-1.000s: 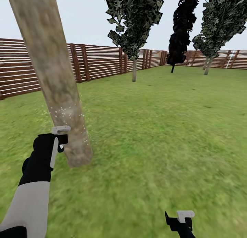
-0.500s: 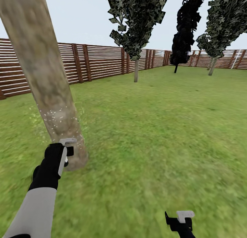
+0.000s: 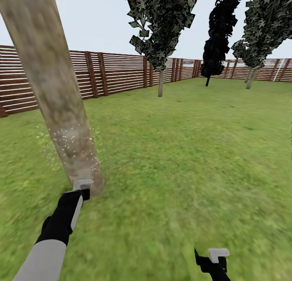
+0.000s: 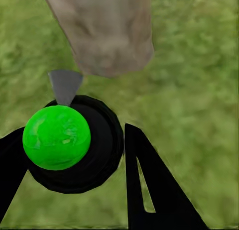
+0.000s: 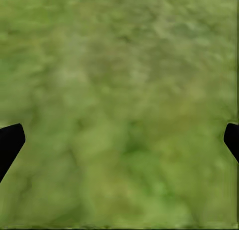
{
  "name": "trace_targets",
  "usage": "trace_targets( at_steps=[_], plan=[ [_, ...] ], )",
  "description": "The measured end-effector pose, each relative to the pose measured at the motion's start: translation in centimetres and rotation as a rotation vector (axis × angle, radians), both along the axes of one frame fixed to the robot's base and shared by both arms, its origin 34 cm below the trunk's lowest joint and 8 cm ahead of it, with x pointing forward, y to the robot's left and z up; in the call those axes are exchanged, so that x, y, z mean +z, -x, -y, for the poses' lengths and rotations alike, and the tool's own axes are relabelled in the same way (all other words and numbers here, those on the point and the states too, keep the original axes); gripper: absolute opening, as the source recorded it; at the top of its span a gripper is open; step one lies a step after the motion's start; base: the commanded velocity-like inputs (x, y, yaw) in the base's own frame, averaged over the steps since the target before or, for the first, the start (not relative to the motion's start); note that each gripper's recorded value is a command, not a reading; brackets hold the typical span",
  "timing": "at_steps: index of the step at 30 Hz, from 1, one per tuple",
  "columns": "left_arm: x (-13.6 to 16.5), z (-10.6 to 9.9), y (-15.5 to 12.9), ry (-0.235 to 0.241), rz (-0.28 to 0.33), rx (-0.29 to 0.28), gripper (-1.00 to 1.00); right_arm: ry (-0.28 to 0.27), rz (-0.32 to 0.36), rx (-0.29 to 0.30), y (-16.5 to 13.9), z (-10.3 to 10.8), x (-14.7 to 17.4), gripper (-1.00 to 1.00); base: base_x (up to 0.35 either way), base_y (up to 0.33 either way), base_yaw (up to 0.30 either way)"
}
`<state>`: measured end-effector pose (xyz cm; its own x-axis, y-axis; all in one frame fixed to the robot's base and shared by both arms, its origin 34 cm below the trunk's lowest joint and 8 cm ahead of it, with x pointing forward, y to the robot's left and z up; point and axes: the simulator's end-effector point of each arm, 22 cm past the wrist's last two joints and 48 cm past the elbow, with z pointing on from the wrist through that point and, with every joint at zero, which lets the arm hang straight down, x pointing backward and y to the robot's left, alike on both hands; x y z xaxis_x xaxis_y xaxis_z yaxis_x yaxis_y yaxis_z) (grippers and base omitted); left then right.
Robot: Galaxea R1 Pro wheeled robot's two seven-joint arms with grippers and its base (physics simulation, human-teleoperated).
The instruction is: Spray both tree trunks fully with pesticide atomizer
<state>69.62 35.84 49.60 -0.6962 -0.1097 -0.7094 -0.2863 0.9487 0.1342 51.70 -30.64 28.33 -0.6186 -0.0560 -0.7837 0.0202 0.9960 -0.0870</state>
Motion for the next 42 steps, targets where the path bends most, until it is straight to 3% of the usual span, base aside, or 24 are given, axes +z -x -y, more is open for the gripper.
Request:
trace_targets(
  at_steps=[5, 7, 9, 12, 13, 14, 15, 17, 18, 20, 22, 23, 26, 31, 36, 40, 41, 42],
  plan=[
    [-4.4, -0.4, 3.9, -0.037, 0.048, -0.016, -1.0, 0.004, -0.003, -0.002, 0.1, 0.4, -0.1, 1.0, -0.335, 0.0, 0.0],
    [-7.1, 0.6, 5.4, -0.021, 0.077, -0.062, -1.0, -0.003, -0.023, -0.001, 0.9, 0.0, -0.6, 1.0, -0.334, 0.0, 0.0],
    [-9.4, 3.2, 6.0, 0.013, 0.074, -0.181, -1.0, -0.008, -0.031, -0.001, 1.2, -0.2, -0.9, 1.0, -0.304, 0.0, 0.0],
    [-11.4, 8.0, 6.7, 0.045, 0.049, -0.403, -1.0, -0.008, -0.029, -0.001, 1.1, -0.3, -0.8, 1.0, -0.27, 0.0, 0.0],
    [-11.9, 10.1, 7.2, 0.091, 0.04, -0.484, -1.0, -0.006, -0.02, 0.006, 0.7, -0.4, -0.6, 1.0, -0.277, 0.0, 0.0],
    [-12.1, 11.8, 7.7, 0.138, 0.03, -0.558, -1.0, 0.021, 0.022, 0.066, -1.0, -1.0, 0.7, 1.0, -0.278, 0.0, 0.0],
    [-12.3, 12.3, 8.1, 0.143, 0.017, -0.601, -1.0, 0.053, 0.066, 0.153, -2.9, -2.1, 2.1, 1.0, -0.279, 0.0, 0.0],
    [-13.1, 12.8, 9.5, 0.125, -0.042, -0.71, -1.0, 0.068, 0.127, 0.412, -5.8, -8.4, 4.7, 1.0, -0.268, 0.0, 0.0],
    [-13.8, 13.4, 10.6, 0.134, -0.078, -0.767, -1.0, 0.035, 0.088, 0.518, -5.8, -11.0, 4.8, 1.0, -0.18, 0.0, 0.0],
    [-14.7, 14.3, 12.0, 0.149, -0.125, -0.837, -1.0, -0.044, 0.027, 0.667, -6.3, -14.3, 5.9, 1.0, -0.07, 0.0, 0.0],
    [-16.0, 15.1, 14.0, 0.157, -0.19, -0.907, -1.0, -0.152, 0.018, 0.85, -6.0, -19.0, 8.6, 1.0, -0.015, 0.0, 0.0],
    [-16.5, 15.3, 14.6, 0.153, -0.212, -0.926, -1.0, -0.18, 0.03, 0.899, -6.0, -20.7, 9.7, 1.0, 0.0, 0.0, 0.0],
    [-16.3, 13.6, 14.2, 0.132, -0.222, -0.905, -1.0, -0.183, 0.05, 0.876, -6.7, -20.9, 10.2, 1.0, 0.0, 0.0, 0.0],
    [-17.0, 13.9, 15.1, 0.123, -0.267, -0.928, -1.0, -0.179, 0.051, 0.843, -7.1, -19.6, 10.1, 1.0, 0.0, 0.0, 0.0],
    [-16.6, 14.5, 14.5, 0.099, -0.274, -0.971, -1.0, -0.165, 0.04, 0.87, -6.9, -19.8, 10.0, 1.0, 0.0, 0.0, 0.0],
    [-15.9, 16.2, 13.7, 0.1, -0.27, -1.012, -1.0, -0.135, 0.047, 0.906, -7.9, -20.5, 11.0, 1.0, 0.0, 0.0, 0.0],
    [-16.0, 15.3, 14.8, -0.006, -0.416, -1.19, -1.0, -0.056, -0.011, 1.061, -6.2, -22.5, 10.2, 1.0, 0.0, 0.0, 0.0],
    [-15.8, 15.3, 14.7, -0.016, -0.428, -1.208, -1.0, -0.054, -0.019, 1.103, -5.8, -23.3, 10.5, 1.0, 0.0, 0.0, 0.0]
  ],
)
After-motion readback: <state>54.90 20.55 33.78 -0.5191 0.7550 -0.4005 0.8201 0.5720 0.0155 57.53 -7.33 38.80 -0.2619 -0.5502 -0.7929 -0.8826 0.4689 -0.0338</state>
